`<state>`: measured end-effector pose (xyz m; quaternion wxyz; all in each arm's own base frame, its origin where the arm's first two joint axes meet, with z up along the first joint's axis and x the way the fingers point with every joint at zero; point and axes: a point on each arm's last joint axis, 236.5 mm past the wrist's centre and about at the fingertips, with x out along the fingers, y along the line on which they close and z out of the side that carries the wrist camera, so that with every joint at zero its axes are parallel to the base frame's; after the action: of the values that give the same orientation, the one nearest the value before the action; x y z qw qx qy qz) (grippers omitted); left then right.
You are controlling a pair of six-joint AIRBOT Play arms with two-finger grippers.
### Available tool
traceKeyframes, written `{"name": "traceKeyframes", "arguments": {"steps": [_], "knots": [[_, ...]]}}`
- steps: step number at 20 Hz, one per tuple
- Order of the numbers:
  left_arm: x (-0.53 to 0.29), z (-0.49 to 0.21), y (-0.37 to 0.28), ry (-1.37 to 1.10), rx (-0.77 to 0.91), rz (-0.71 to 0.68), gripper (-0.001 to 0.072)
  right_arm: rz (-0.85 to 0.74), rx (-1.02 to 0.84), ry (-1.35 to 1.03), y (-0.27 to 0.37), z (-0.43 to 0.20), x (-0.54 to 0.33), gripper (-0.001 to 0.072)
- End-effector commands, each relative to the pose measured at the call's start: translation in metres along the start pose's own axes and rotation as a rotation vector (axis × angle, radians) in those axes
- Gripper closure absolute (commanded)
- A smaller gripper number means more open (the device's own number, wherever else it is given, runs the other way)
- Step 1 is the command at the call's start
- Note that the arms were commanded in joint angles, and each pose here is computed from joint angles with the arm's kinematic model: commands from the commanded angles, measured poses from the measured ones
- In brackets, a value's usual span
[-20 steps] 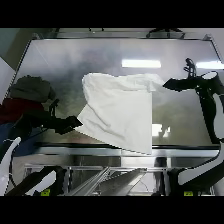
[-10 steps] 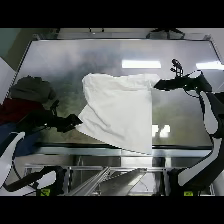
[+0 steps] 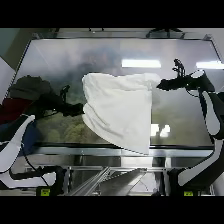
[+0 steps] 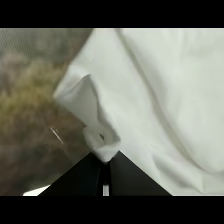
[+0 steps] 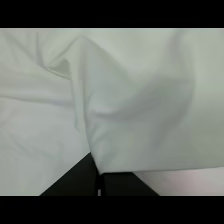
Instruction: Fold the shirts.
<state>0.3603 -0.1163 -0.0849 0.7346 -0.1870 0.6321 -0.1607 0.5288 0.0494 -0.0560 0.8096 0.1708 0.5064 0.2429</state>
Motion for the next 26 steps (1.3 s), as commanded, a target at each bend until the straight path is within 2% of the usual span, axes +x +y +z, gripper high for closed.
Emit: {"name": "traceKeyframes", "arguments": {"steps": [1, 4, 8, 14, 16, 19, 20, 21, 22, 24, 26], "knots": [[-0.031, 0.045, 0.012, -0.086, 0.067, 0.105, 0.0694, 0.071, 0.016, 0.107, 0.014, -0.026, -0.018, 0.0694], [-0.065, 0.091, 0.018, -0.227, 0.077, 0.137, 0.0694, 0.156, 0.095, 0.282, 0.035, -0.087, -0.023, 0.0694], [-0.104, 0.149, 0.021, -0.453, 0.093, 0.168, 0.0694, 0.190, 0.233, 0.403, 0.079, -0.175, -0.027, 0.0694], [-0.117, 0.185, -0.015, -0.610, 0.210, 0.174, 0.0693, 0.112, 0.277, 0.485, 0.148, -0.294, -0.005, 0.0693], [-0.112, 0.182, -0.023, -0.597, 0.224, 0.166, 0.0693, 0.116, 0.223, 0.503, 0.165, -0.308, 0.002, 0.0692], [-0.118, 0.176, -0.022, -0.582, 0.219, 0.161, 0.0691, 0.154, 0.236, 0.488, 0.180, -0.302, 0.005, 0.0676], [-0.122, 0.171, -0.020, -0.567, 0.214, 0.160, 0.0558, 0.154, 0.247, 0.480, 0.179, -0.297, 0.004, 0.0523], [-0.127, 0.165, -0.022, -0.549, 0.214, 0.155, 0.0112, 0.160, 0.256, 0.470, 0.178, -0.290, 0.001, 0.0353], [-0.135, 0.158, -0.021, -0.534, 0.207, 0.152, 0.0020, 0.167, 0.261, 0.446, 0.176, -0.277, -0.003, 0.0328], [-0.155, 0.138, -0.020, -0.490, 0.197, 0.146, 0.0021, 0.198, 0.262, 0.376, 0.165, -0.236, -0.021, 0.0329], [-0.169, 0.096, -0.014, -0.368, 0.111, 0.122, 0.0022, 0.207, 0.270, 0.289, 0.144, -0.193, -0.050, 0.0328]]}}
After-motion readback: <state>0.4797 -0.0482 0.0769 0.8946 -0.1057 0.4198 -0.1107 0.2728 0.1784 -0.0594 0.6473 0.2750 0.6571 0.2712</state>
